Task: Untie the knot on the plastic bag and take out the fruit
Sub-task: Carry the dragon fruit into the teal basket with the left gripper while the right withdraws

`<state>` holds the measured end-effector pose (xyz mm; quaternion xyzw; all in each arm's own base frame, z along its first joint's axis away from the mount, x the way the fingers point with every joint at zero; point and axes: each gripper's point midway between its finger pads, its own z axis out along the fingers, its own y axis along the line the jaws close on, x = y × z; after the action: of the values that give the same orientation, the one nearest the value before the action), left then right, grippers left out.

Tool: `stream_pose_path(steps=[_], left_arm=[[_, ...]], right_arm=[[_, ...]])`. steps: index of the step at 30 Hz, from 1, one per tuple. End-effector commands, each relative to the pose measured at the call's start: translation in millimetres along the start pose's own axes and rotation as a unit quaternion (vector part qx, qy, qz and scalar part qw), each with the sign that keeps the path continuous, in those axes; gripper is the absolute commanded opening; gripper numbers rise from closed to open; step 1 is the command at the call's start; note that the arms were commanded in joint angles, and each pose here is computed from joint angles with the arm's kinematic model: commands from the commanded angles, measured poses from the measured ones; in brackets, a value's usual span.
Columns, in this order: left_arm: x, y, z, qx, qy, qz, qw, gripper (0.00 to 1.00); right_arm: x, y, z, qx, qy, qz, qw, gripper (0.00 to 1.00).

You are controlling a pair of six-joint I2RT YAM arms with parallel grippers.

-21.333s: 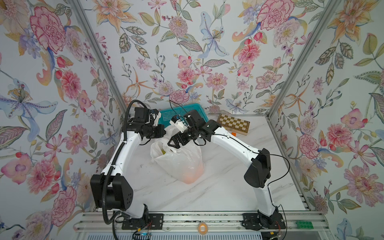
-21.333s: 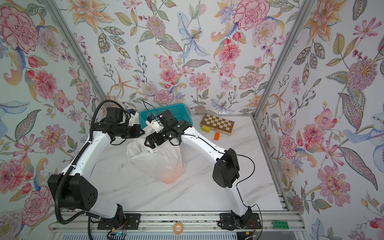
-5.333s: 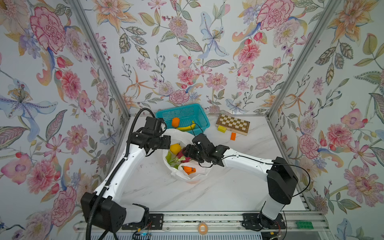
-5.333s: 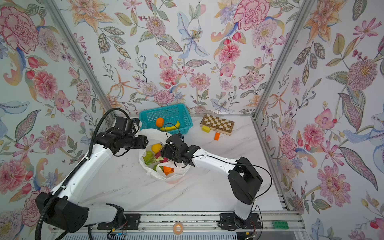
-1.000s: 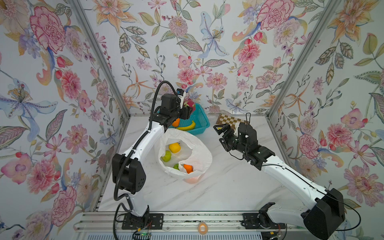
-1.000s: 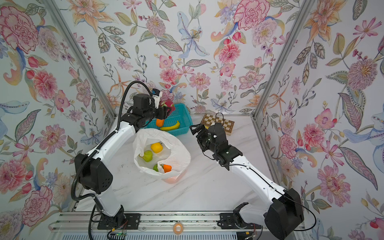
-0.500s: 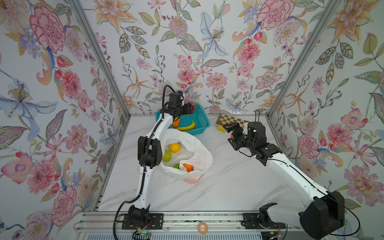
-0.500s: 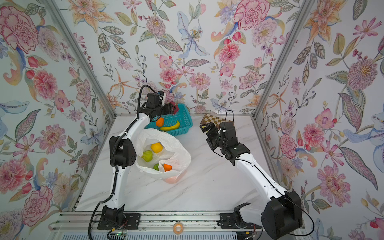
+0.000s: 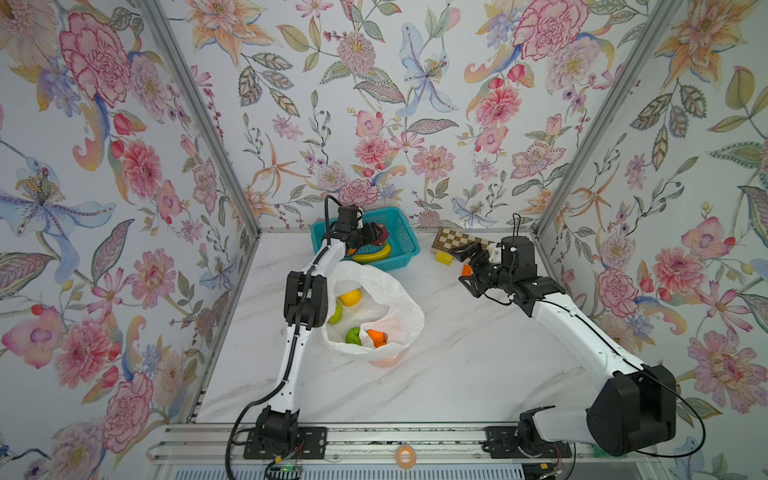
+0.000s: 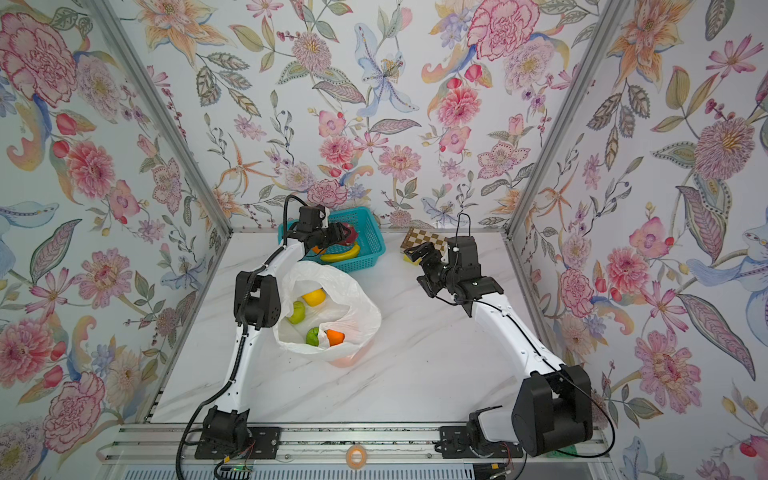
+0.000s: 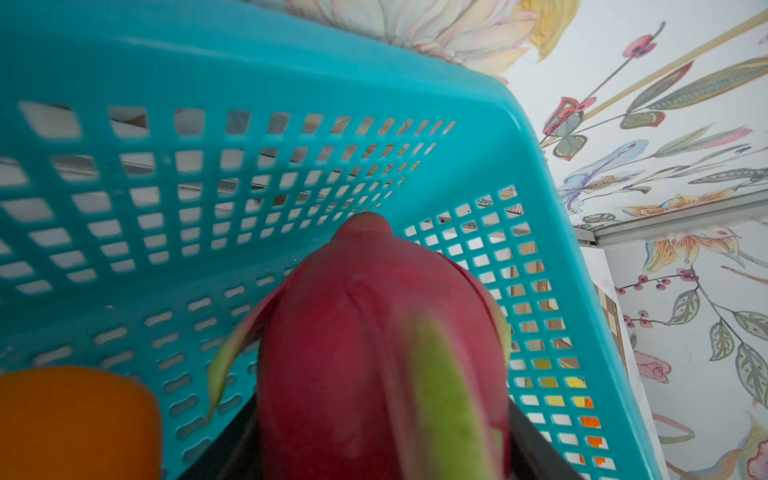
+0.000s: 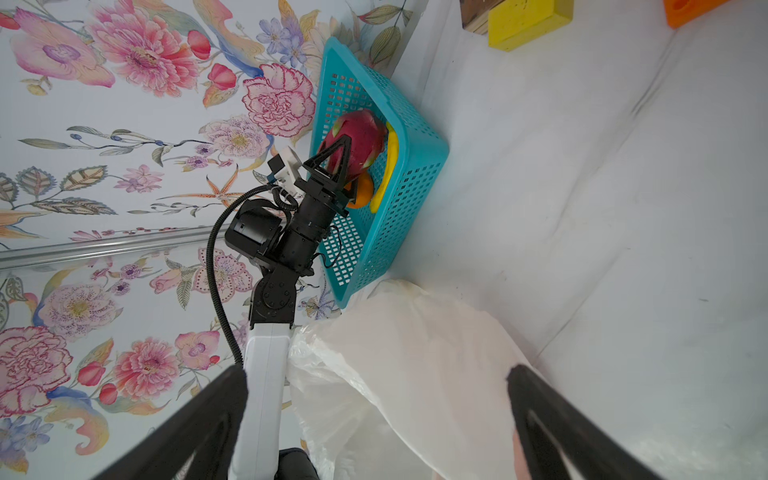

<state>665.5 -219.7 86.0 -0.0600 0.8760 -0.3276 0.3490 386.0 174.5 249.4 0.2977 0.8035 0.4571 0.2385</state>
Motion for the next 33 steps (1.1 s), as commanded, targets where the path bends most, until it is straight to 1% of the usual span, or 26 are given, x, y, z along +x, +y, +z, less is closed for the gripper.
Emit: stream_pose_path(steps=[1, 2, 3, 6, 9, 13, 17, 20, 23, 27, 30, 33], left_arm=[[-1.7, 5.2, 7.4, 0.02, -0.006, -0.028, 0.999, 0.54], [-0.7, 7.4, 8.3, 0.018, -0.005, -0.032, 0.999, 0.6], [1.0, 9.7, 9.0, 0.016, -0.002, -0.033, 0.999, 0.69], [-2.5, 8.6, 4.4, 0.014, -0.004, -0.031, 0.999, 0.86], [-12.3, 3.2, -7.6, 0.003, -0.016, -0.016, 1.0, 0.99], [-27.3, 7.3, -35.8, -0.052, -0.034, 0.006, 0.998, 0.99], [-42.0, 2.4, -70.1, -0.094, -0.054, 0.039, 0.993, 0.99], [-46.0, 5.8, -93.7, -0.136, -0.052, 0.051, 0.988, 0.99], [-51.0, 6.0, -119.3, -0.174, -0.051, 0.075, 0.981, 0.99], [-59.1, -11.7, -154.2, -0.178, -0.065, 0.098, 0.977, 0.99], [-66.4, -34.2, -186.9, -0.162, -0.089, 0.108, 0.977, 0.99], [-63.7, -51.8, -218.0, -0.147, -0.101, 0.116, 0.977, 0.98]], right_arm=[[-3.4, 8.9, -0.6, -0.006, 0.011, -0.012, 1.0, 0.99], [-3.9, 9.7, -0.2, -0.007, 0.012, -0.013, 1.0, 0.99], [-5.6, 10.6, 0.1, -0.008, 0.011, -0.013, 1.0, 0.99], [-8.1, 14.9, 1.1, -0.011, 0.011, -0.017, 1.0, 0.99], [-10.3, 18.8, 2.1, -0.014, 0.01, -0.02, 1.0, 0.99], [-11.6, 22.8, 4.7, -0.017, 0.014, -0.023, 0.999, 0.99], [-8.9, 25.2, 8.7, -0.022, 0.024, -0.024, 0.999, 0.99], [-7.0, 26.3, 10.0, -0.026, 0.028, -0.024, 0.999, 0.99], [-4.8, 29.2, 11.0, -0.03, 0.035, -0.026, 0.999, 0.99], [-2.7, 33.3, 11.7, -0.034, 0.042, -0.031, 0.998, 0.99], [0.1, 35.4, 13.3, -0.035, 0.048, -0.035, 0.998, 0.99], [4.1, 38.7, 17.3, -0.037, 0.056, -0.038, 0.997, 0.99]])
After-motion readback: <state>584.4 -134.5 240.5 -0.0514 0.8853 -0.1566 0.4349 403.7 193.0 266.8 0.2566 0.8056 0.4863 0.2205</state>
